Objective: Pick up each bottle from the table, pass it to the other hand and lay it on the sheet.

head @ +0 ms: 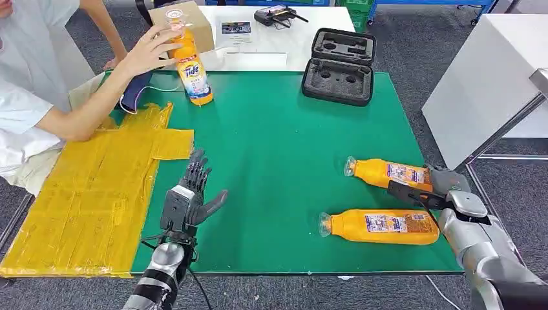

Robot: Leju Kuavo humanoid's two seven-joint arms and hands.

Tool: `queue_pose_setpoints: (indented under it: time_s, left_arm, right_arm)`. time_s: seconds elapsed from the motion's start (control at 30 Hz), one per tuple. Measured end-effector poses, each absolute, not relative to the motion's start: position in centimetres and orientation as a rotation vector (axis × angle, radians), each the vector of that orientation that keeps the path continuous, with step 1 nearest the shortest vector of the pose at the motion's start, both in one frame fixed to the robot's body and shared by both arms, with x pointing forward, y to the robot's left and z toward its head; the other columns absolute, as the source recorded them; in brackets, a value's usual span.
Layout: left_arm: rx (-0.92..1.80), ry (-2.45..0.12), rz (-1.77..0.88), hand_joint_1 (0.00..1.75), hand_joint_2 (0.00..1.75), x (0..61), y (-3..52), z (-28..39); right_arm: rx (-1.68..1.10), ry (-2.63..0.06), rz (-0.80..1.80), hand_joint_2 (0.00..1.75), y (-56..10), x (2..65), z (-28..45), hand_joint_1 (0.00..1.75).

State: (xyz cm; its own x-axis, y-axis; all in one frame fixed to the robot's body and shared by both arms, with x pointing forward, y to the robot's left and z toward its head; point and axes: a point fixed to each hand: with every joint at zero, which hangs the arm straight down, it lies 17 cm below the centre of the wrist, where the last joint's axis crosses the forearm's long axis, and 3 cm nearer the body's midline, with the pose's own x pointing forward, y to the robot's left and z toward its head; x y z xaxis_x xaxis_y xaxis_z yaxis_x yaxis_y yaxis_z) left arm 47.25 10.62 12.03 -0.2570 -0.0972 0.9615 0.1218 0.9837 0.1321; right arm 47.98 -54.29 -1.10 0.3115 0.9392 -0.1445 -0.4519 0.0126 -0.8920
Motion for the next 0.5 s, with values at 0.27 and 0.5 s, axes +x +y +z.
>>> queue_pose_setpoints:
  time_s: [0.27,0.5]
  left_arm:
    - [-0.031,-1.834,-0.216,0.00,1.75,47.08,9.97,12.26]
    - [-0.034,-1.835,-0.219,0.00,1.75,47.03,9.81,12.29]
  right_arm:
    - [-1.012,-0.587,1.208,1.75,-54.42,47.29,-1.88,1.75]
    - [-1.010,-0.591,1.204,1.75,-54.45,47.22,-1.93,1.75]
